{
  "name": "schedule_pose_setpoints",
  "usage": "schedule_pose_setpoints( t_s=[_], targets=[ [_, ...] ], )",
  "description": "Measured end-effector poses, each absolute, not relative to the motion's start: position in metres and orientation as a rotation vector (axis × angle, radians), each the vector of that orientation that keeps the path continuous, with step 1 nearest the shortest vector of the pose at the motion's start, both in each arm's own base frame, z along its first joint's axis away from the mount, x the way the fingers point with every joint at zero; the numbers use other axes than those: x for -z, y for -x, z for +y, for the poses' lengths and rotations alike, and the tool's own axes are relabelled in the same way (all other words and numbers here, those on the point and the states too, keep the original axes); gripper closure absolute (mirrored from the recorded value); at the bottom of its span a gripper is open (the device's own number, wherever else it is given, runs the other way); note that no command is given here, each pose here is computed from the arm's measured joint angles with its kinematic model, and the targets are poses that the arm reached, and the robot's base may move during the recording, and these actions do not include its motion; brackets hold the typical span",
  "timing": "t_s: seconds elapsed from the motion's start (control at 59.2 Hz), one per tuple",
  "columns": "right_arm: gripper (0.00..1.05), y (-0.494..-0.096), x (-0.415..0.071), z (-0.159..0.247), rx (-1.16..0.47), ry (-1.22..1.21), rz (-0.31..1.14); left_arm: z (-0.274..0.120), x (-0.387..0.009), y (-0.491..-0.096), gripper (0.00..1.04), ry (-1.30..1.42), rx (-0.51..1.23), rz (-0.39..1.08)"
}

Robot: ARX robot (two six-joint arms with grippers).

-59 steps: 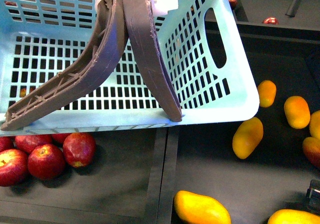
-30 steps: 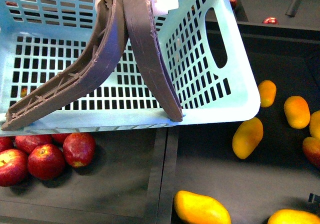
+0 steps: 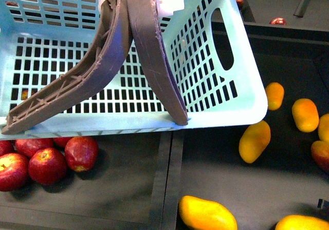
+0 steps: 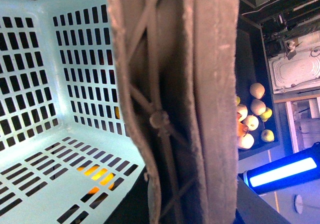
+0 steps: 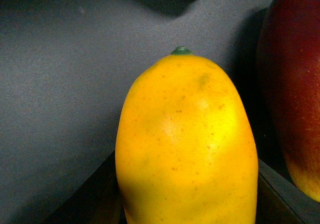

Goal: Pick mango and avocado into basket

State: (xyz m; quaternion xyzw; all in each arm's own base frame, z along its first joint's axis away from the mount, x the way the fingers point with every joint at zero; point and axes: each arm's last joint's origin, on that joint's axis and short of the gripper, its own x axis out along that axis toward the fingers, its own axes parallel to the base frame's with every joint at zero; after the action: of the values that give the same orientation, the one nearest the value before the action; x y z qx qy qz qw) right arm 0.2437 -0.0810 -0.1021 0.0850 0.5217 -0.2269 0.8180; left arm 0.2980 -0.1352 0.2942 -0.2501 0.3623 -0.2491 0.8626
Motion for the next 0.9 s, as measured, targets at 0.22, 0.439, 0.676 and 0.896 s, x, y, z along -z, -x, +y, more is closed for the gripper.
schedule_pose_setpoints(
  t_s=[0.22,0.439,0.676,0.896],
  targets=[
    [0.47,-0.242,0.099,-0.081,0.487,-0.183,1.110,-0.135,-0.294,-0.298,0.88,0.525,0.522,0.760],
    [0.47,-0.252,0.071,-0.090,0.496,-0.195,1.035,-0.135,-0.294,-0.298,0.88,0.525,0.522,0.760],
    [0.47,-0.268,0.018,-0.105,0.498,-0.202,0.904,-0.135,-0.294,-0.298,0.88,0.524,0.522,0.760],
    [0.47,-0.273,-0.037,-0.109,0.477,-0.212,0.796,-0.135,-0.294,-0.298,0.88,0.524,0.522,0.760]
  ],
)
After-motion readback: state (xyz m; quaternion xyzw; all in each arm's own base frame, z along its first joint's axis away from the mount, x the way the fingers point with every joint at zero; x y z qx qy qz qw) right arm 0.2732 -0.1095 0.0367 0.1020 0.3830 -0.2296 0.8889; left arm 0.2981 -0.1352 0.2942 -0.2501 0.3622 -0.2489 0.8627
